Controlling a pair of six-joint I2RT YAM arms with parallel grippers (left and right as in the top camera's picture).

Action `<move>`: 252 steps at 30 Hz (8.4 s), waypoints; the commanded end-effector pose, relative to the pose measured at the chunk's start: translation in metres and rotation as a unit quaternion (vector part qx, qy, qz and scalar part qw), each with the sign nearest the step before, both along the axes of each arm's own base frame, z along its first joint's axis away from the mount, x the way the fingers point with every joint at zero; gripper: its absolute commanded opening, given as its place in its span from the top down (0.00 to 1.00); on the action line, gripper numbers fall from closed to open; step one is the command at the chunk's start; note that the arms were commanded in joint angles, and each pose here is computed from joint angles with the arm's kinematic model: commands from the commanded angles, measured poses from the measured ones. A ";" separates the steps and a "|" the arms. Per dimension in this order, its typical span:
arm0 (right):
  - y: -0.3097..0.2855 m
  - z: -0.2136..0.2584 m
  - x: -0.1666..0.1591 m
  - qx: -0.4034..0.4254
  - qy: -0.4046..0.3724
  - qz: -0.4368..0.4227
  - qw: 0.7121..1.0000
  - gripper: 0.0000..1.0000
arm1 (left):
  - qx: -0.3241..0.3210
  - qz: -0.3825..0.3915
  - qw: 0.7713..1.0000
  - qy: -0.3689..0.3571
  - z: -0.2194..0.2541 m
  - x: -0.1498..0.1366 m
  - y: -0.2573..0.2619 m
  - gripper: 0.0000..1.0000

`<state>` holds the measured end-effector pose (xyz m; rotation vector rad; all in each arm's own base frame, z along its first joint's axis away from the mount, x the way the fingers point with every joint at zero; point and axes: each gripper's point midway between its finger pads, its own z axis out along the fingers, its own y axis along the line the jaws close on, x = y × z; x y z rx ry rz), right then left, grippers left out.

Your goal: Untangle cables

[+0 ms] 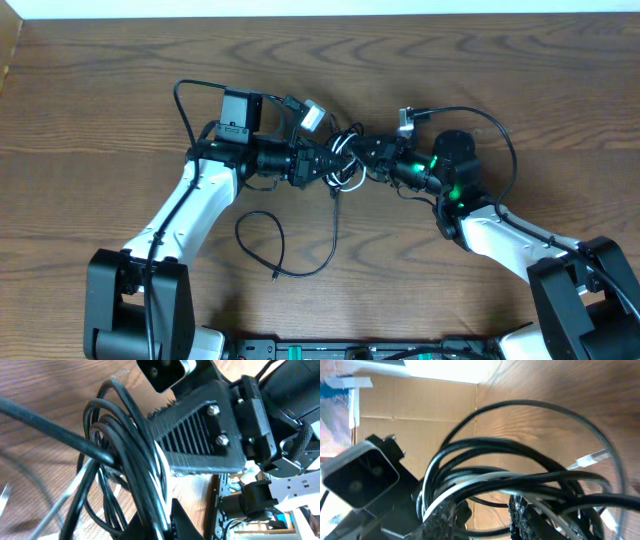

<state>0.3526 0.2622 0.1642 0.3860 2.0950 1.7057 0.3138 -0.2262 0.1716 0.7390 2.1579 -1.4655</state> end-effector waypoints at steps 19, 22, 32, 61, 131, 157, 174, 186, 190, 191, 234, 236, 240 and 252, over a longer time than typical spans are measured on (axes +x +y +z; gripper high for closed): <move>-0.002 0.001 0.006 0.023 0.039 -0.027 0.999 0.72 | -0.021 -0.112 0.989 -0.098 0.005 -0.036 -0.029 0.92; 0.001 0.001 0.003 0.040 0.069 -0.026 0.996 0.69 | -0.018 -0.116 0.988 -0.104 0.004 -0.037 -0.031 0.93; 0.014 0.000 -0.005 0.055 0.101 -0.023 0.993 0.64 | -0.015 -0.114 0.988 -0.104 0.003 -0.037 -0.031 0.92; -0.020 0.006 -0.020 0.005 -0.014 0.094 0.995 0.99 | 0.240 0.206 0.949 0.010 -0.065 0.050 0.048 0.92; -0.018 -0.038 -0.007 -0.028 0.171 -0.091 0.981 0.99 | 0.016 -0.094 0.991 -0.091 -0.006 -0.031 -0.029 0.93; -0.006 -0.030 -0.030 -0.072 0.059 0.038 0.995 0.99 | 0.125 -0.025 0.987 -0.095 -0.037 -0.005 -0.012 0.72; 0.001 -0.035 -0.062 -0.092 0.007 0.146 0.985 0.99 | 0.298 0.190 0.935 -0.040 -0.074 0.048 0.046 0.92; -0.024 0.076 -0.064 -0.009 -0.158 0.155 0.975 0.99 | 0.346 0.270 0.898 -0.021 -0.082 0.059 0.072 0.92; -0.048 0.107 -0.065 -0.013 -0.218 0.128 0.967 0.99 | 0.345 0.269 0.899 -0.020 -0.082 0.059 0.072 0.92; -0.056 0.113 -0.064 -0.015 -0.228 0.117 0.967 0.99 | 0.346 0.268 0.899 -0.020 -0.082 0.058 0.072 0.92; -0.173 -0.013 -0.056 -0.244 0.024 -0.041 0.969 0.42 | 0.283 0.176 0.942 -0.033 -0.072 0.043 0.039 0.92; -0.169 -0.013 -0.057 -0.240 0.029 -0.038 0.970 0.42 | 0.258 0.141 0.955 -0.042 -0.067 0.036 0.028 0.92; -0.161 -0.015 -0.060 -0.219 0.065 -0.041 0.973 0.55 | 0.204 0.073 0.974 -0.059 -0.055 0.021 0.008 0.92; -0.125 -0.031 -0.068 -0.201 0.190 -0.082 0.957 0.59 | 0.169 0.037 0.983 -0.067 -0.047 0.012 -0.002 0.92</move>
